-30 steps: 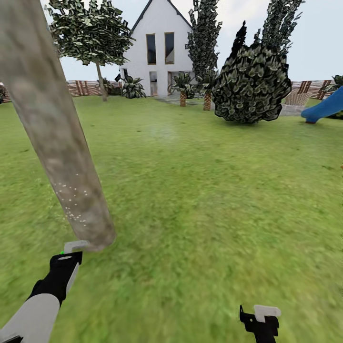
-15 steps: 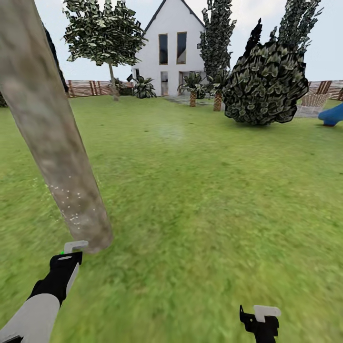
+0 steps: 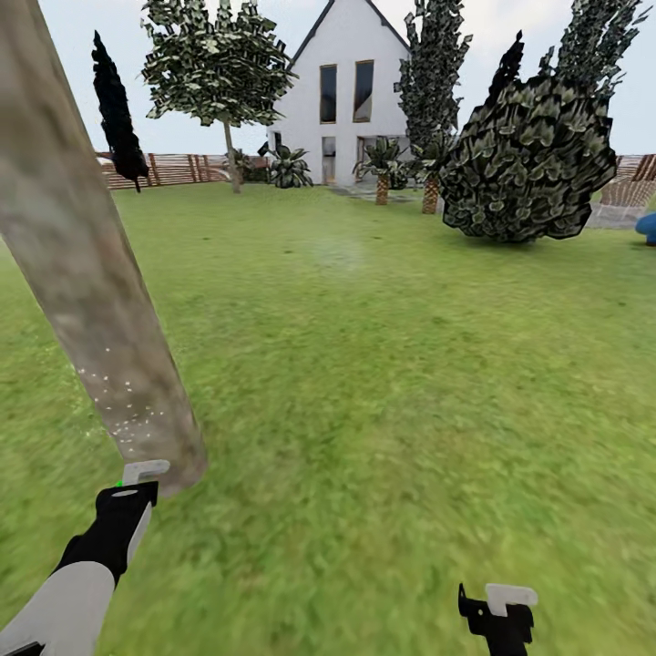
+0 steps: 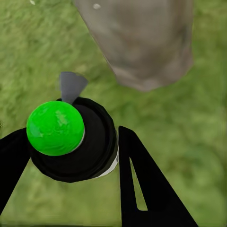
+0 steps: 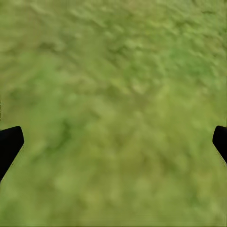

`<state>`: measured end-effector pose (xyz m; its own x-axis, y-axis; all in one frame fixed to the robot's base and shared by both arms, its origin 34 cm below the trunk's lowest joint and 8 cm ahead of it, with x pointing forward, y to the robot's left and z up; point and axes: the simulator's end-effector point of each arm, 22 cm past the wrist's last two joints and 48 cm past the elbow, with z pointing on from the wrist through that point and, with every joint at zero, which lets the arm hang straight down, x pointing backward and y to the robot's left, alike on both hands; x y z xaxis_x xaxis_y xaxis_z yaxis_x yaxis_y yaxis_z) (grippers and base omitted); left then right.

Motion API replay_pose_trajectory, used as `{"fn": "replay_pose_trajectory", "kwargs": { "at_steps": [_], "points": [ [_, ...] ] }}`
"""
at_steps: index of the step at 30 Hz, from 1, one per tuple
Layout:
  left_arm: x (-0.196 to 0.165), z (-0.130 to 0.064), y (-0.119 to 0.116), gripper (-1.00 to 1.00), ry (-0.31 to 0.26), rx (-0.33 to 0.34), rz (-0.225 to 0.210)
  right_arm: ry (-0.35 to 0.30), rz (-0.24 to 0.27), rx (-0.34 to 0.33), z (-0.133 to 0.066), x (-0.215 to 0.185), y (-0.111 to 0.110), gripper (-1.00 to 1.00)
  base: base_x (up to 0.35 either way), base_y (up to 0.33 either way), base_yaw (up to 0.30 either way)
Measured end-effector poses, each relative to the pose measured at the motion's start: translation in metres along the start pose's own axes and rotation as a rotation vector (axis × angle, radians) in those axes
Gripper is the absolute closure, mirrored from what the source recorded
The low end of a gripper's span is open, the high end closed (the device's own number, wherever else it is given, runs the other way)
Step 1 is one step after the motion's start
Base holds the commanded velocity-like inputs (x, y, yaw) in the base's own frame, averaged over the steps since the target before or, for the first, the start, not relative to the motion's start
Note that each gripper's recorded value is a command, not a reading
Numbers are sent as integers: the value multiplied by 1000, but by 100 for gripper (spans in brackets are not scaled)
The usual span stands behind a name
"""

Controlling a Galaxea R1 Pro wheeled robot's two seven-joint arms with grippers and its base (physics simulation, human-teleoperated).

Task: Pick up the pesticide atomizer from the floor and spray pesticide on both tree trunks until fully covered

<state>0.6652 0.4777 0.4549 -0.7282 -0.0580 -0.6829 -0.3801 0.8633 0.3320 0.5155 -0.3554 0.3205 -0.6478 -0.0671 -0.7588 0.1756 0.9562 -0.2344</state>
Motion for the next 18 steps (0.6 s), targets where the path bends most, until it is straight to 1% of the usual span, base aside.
{"fn": "replay_pose_trajectory", "kwargs": {
  "at_steps": [8, 18],
  "points": [
    [-1, 0, 1, 100, -2, -2, 0, 0, 0, 0, 0, 0, 0, -100, 174, -228, 275],
    [-1, 0, 2, 100, -2, -3, 0, -1, 1, 1, 0, 0, -1, -100, 164, -233, 16]
  ]
}}
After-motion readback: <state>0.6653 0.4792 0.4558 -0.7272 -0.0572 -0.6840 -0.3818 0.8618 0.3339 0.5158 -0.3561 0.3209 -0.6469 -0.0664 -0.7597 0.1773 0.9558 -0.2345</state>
